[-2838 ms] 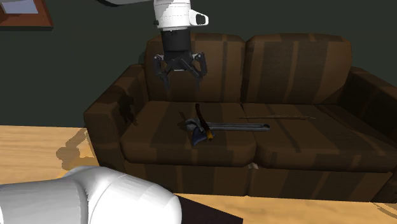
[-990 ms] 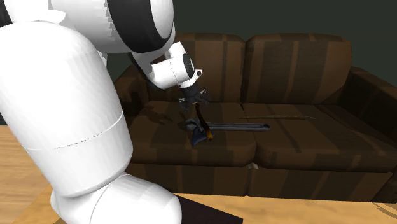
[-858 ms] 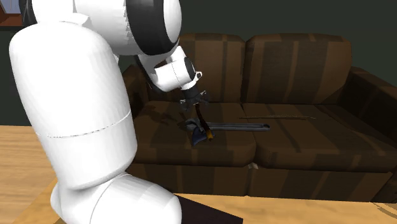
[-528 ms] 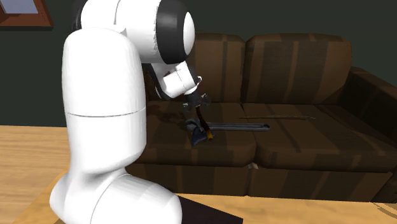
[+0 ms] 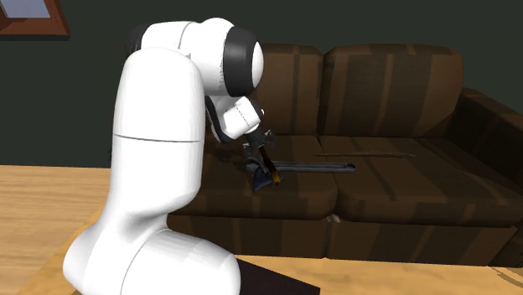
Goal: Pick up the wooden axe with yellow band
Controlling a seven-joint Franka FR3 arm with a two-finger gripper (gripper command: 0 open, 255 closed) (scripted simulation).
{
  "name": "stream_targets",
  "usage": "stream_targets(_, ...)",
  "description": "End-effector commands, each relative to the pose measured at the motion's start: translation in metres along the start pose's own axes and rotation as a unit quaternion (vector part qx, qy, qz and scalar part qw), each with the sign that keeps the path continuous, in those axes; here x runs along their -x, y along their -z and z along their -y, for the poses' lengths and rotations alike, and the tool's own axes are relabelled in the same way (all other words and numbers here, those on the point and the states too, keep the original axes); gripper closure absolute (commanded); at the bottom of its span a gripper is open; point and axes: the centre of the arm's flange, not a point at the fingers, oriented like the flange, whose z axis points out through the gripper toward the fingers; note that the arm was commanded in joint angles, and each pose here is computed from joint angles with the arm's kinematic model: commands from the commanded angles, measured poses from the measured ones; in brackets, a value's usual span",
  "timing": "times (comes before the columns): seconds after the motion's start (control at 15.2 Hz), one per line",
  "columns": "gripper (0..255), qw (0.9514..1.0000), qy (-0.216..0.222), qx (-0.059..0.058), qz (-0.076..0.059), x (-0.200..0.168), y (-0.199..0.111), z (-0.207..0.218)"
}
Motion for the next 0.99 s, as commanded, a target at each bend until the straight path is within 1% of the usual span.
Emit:
stream_targets(0.0,0,1.0000,0.000,0.000,0.000,0.0010,-0.0092,0.0053)
stream_targets(0.2,0,1.0000,0.000,0.000,0.000,0.0018,-0.0166,0.0090)
stream_targets(0.26,255,1.0000,0.000,0.000,0.000,0.0019,-0.0161,0.0089)
stream_targets(0.86,255,1.0000,0.000,0.000,0.000,0.0018,-0.0166,0.0090)
stream_targets(0.92,255,1.0000,0.000,0.000,0.000,0.0013,-0.0119,0.0067)
